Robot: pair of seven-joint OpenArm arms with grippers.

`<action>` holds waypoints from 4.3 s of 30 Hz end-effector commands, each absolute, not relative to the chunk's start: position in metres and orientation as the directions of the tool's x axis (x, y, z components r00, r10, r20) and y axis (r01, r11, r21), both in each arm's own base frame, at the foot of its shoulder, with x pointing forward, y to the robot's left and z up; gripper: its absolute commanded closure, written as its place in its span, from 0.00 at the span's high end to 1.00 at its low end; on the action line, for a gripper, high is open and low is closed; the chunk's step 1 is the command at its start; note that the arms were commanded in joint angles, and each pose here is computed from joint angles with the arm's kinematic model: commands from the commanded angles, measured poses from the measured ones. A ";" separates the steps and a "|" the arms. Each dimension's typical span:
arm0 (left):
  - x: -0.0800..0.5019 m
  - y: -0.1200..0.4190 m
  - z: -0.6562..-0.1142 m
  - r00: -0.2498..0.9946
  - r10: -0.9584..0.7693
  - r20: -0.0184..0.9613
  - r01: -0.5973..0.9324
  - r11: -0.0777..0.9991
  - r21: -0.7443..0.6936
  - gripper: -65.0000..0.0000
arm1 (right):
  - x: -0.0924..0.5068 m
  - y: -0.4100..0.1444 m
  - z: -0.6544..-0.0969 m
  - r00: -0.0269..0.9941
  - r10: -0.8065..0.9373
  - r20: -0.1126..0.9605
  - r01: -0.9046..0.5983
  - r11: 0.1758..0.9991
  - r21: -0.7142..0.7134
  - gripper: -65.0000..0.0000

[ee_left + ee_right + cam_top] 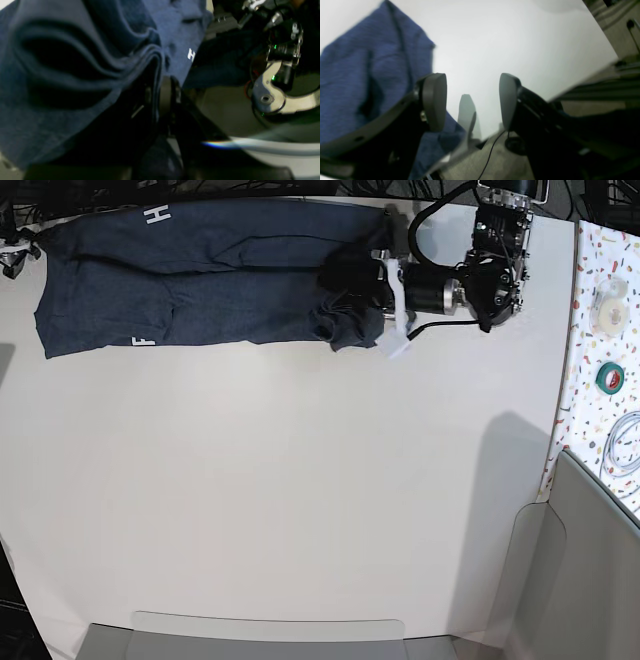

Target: Layout the t-shirt on the table in an organized manner, then fold the t-shirt properly

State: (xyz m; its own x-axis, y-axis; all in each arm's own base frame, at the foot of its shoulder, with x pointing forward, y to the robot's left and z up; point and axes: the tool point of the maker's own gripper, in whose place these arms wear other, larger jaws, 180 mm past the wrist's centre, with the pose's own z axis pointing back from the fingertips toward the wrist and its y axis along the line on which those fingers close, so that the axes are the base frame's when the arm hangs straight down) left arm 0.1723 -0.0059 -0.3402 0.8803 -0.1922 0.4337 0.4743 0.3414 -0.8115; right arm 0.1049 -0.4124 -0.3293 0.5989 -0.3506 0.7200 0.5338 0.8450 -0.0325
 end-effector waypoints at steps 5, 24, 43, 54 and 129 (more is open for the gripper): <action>0.175 -0.045 -0.328 0.826 -0.255 0.503 0.560 0.276 -0.781 0.00 | 0.106 -0.420 -0.317 0.581 -0.318 0.749 0.530 0.846 -0.052 0.51; 0.168 -0.081 -0.319 0.720 -0.400 0.568 0.671 0.192 -0.716 0.00 | 0.107 -0.416 -0.321 0.582 -0.327 0.745 0.528 0.848 -0.040 0.51; 0.181 -0.111 -0.293 0.646 -0.389 0.656 0.740 0.112 -0.663 0.00 | 0.106 -0.412 -0.324 0.579 -0.339 0.741 0.531 0.847 -0.028 0.51; 0.183 -0.109 -0.304 0.678 -0.389 0.624 0.711 0.131 -0.691 0.19 | 0.107 -0.411 -0.324 0.579 -0.338 0.742 0.529 0.849 -0.026 0.51; 0.169 -0.091 -0.332 0.537 -0.505 0.675 0.841 0.259 -0.476 0.00 | 0.111 -0.412 -0.334 0.569 -0.371 0.734 0.536 0.844 0.012 0.51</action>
State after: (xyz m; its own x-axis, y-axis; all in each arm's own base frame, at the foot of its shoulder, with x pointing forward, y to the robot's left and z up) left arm 0.1619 -0.0916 -0.3414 0.5508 -0.5255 0.6484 0.8302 0.2646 -0.4907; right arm 0.1026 -0.4008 -0.3547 0.5916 -0.4255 0.6848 0.5516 0.8331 0.0412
